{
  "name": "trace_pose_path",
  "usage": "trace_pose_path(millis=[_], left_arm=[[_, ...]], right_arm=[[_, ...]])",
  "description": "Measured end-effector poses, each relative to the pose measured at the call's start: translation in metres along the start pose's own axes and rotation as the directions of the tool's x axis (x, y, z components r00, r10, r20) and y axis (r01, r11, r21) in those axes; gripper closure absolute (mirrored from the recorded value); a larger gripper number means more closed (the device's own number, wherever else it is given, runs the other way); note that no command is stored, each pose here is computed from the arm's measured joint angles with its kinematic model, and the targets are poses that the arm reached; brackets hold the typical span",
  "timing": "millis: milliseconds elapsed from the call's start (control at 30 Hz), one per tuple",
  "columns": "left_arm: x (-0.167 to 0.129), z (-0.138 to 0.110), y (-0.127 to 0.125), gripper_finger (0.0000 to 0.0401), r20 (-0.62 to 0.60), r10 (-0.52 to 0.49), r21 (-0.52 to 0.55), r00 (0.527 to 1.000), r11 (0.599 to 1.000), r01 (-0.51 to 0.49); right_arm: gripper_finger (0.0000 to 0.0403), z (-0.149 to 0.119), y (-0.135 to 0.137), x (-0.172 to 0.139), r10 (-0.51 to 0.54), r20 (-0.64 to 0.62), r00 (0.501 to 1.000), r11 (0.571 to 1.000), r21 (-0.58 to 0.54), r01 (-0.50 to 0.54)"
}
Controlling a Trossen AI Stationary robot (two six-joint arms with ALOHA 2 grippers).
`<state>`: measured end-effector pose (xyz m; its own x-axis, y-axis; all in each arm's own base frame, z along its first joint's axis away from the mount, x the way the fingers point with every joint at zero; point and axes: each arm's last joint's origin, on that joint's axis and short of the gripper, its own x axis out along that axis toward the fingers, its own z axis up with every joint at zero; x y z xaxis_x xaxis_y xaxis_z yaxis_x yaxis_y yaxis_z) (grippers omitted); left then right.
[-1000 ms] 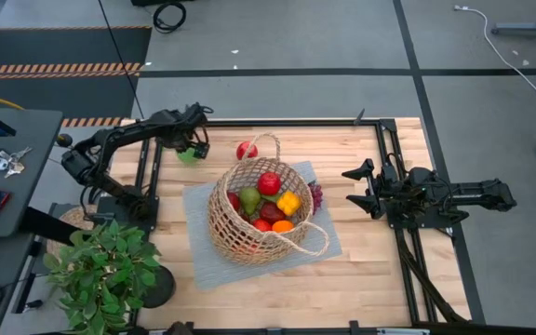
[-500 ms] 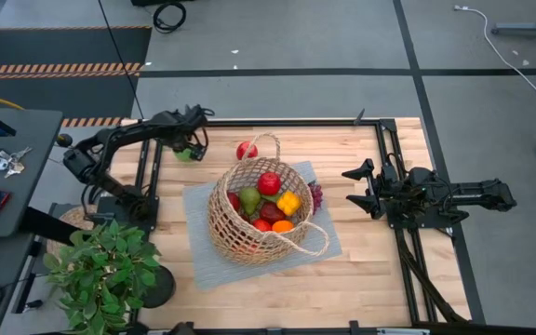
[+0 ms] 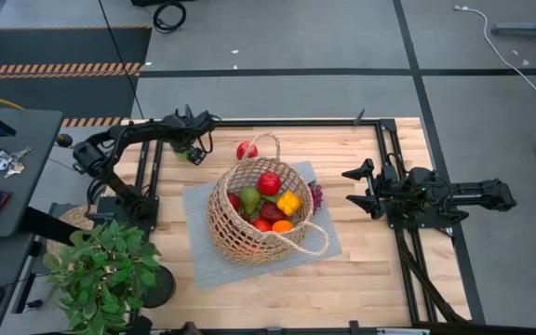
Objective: Build produce basket
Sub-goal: Put the green apple into the basket
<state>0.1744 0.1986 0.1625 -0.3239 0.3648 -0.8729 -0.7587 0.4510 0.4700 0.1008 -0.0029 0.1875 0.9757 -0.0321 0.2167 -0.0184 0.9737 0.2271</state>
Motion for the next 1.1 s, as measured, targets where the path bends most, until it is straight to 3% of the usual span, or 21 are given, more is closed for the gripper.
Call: trace_pose_path(millis=[500, 833, 1100], left_arm=[[-0.006, -0.004, -0.01, 0.0015, -0.007, -0.032, 0.067, 0.999, 0.997, 0.032], [-0.033, -0.01, -0.034, 0.0015, -0.012, -0.081, 0.15, 0.997, 0.985, 0.082], [-0.041, -0.013, -0.047, 0.0056, 0.007, -0.113, 0.189, 0.994, 0.976, 0.109]], right_arm=[[0.0018, 0.0, 0.0, 0.0, 0.0, 0.0, 1.0, 1.0, 0.0, 0.0], [0.0018, 0.0, 0.0, 0.0, 0.0, 0.0, 1.0, 1.0, 0.0, 0.0], [0.0018, 0.0, 0.0, 0.0, 0.0, 0.0, 1.0, 1.0, 0.0, 0.0]])
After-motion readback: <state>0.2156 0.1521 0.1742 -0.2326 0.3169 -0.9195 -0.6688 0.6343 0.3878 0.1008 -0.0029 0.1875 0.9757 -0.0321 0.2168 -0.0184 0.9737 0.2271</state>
